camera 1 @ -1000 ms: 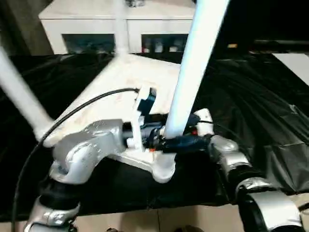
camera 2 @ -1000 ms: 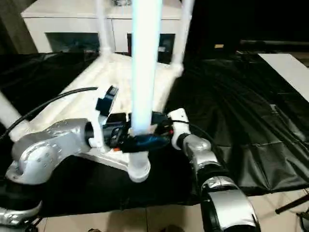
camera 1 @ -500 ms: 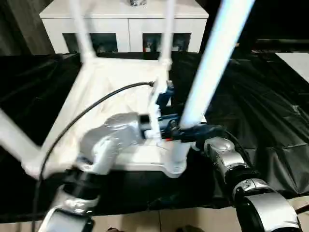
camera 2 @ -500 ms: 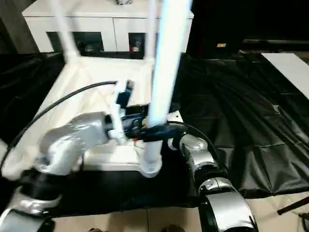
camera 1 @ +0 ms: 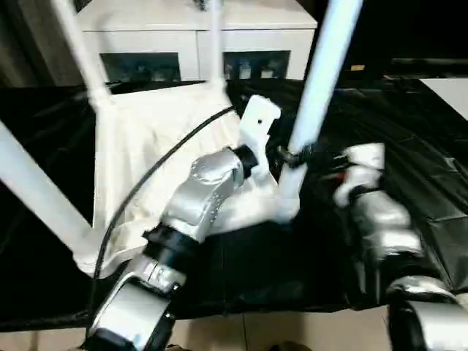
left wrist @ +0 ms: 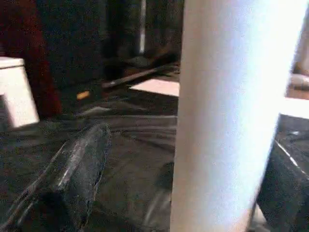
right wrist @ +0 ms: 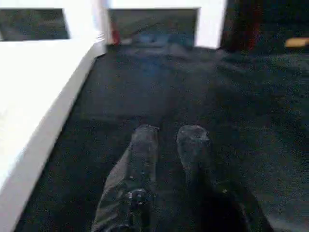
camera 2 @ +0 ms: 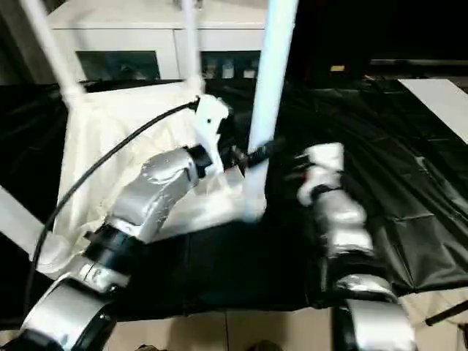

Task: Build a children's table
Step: Rotate table base

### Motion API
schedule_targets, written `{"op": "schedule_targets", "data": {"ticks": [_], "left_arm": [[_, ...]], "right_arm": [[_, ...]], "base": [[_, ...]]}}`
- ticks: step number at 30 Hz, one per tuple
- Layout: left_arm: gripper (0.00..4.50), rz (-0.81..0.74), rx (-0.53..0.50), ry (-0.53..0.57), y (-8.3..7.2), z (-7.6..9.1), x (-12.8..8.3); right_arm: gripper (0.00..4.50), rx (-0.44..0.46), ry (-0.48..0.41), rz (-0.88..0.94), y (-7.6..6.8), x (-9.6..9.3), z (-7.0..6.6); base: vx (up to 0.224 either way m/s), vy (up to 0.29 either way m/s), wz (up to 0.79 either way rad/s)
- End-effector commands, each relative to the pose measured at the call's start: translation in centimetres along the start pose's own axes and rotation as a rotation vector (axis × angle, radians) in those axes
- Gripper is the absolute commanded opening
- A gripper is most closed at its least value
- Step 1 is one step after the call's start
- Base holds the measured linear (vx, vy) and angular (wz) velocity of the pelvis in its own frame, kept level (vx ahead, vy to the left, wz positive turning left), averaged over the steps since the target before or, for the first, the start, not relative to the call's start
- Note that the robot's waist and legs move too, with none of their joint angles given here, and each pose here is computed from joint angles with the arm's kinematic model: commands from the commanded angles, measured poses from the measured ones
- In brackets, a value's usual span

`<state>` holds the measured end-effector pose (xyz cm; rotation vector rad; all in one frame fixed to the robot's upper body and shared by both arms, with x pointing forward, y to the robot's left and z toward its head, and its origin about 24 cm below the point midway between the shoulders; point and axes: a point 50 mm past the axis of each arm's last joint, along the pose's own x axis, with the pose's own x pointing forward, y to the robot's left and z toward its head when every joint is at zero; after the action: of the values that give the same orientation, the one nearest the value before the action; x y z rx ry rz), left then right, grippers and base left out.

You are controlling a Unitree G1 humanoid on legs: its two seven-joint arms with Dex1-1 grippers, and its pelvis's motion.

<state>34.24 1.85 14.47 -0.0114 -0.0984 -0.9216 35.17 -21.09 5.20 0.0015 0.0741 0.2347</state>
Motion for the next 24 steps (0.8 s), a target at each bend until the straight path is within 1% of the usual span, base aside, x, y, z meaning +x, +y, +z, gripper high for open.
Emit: {"op": "schedule_targets", "data": {"ticks": [1, 3, 4, 5, 6, 10, 12, 13, 14, 16, 17, 18, 19, 20, 21, 22, 24], "left_arm": [[4.50, 0.011, -0.030, 0.003, 0.7, -0.5, -0.9], [4.50, -0.040, -0.061, -0.001, 0.4, -0.8, -1.4], [4.50, -0.097, -0.083, -0.005, 0.0, -1.1, -2.1], [4.50, -0.127, -0.095, -0.002, -0.2, -1.3, -2.4], [4.50, -0.181, -0.112, 0.014, -0.6, -1.8, -3.1], [4.50, -0.277, -0.116, 0.073, -1.2, -3.0, -4.6], [4.50, -0.292, -0.092, 0.114, -1.0, -3.6, -5.3], [4.50, -0.265, 0.001, 0.221, 0.1, -4.9, -6.5], [4.50, -0.265, 0.001, 0.221, 0.1, -4.9, -6.5], [4.50, -0.252, 0.081, 0.328, 1.2, -6.0, -7.6], [4.50, -0.256, 0.118, 0.384, 1.8, -6.4, -8.2], [4.50, -0.260, 0.116, 0.392, 2.0, -6.4, -8.4], [4.50, -0.262, 0.107, 0.392, 2.1, -6.4, -8.4], [4.50, -0.278, 0.100, 0.403, 2.1, -6.4, -8.5], [4.22, -0.302, 0.089, 0.426, 2.0, -6.5, -8.8], [4.22, -0.306, 0.085, 0.430, 2.0, -6.5, -8.8], [4.09, -0.327, 0.075, 0.444, 1.9, -6.6, -9.0]], "right_arm": [[1.23, 0.007, -0.021, 0.030, -0.3, -0.5, 0.3], [1.43, -0.001, -0.013, 0.067, -0.5, -0.9, 0.2], [1.50, -0.008, -0.002, 0.090, -0.7, -1.3, 0.1], [1.50, -0.012, 0.003, 0.100, -0.8, -1.5, 0.0], [1.67, -0.018, 0.016, 0.118, -0.9, -1.9, -0.1], [2.08, -0.042, 0.038, 0.163, -1.2, -2.5, -0.1], [2.25, -0.060, 0.049, 0.184, -1.4, -2.8, 0.0], [2.31, -0.109, 0.085, 0.259, -1.5, -3.3, 0.1], [2.40, -0.109, 0.085, 0.259, -1.5, -3.3, 0.1], [2.62, -0.184, 0.137, 0.372, -1.2, -4.0, 0.1], [2.62, -0.238, 0.176, 0.456, -0.9, -4.4, 0.1], [2.75, -0.259, 0.200, 0.506, -0.7, -4.7, 0.2], [2.84, -0.263, 0.206, 0.519, -0.6, -4.8, 0.2], [2.84, -0.275, 0.223, 0.561, -0.3, -5.0, 0.2], [3.04, -0.281, 0.253, 0.624, 0.1, -5.3, 0.2], [3.04, -0.283, 0.259, 0.636, 0.2, -5.4, 0.2], [3.28, -0.294, 0.281, 0.671, 0.3, -5.7, 0.3]], "base": [[0.000, 0.000, 0.00], [0.000, 0.000, 0.00], [0.000, 0.000, 0.00], [0.000, 0.000, 0.00], [0.000, 0.000, 0.00], [0.000, 0.000, 0.00], [0.000, 0.000, 0.00], [0.000, 0.000, 0.00], [0.000, 0.000, 0.00], [0.000, 0.000, 0.00], [0.000, 0.000, 0.00], [0.000, 0.000, 0.00], [0.000, 0.000, 0.00], [0.000, 0.000, 0.00], [0.000, 0.000, 0.00], [0.000, 0.000, 0.00], [0.000, 0.000, 0.00]]}}
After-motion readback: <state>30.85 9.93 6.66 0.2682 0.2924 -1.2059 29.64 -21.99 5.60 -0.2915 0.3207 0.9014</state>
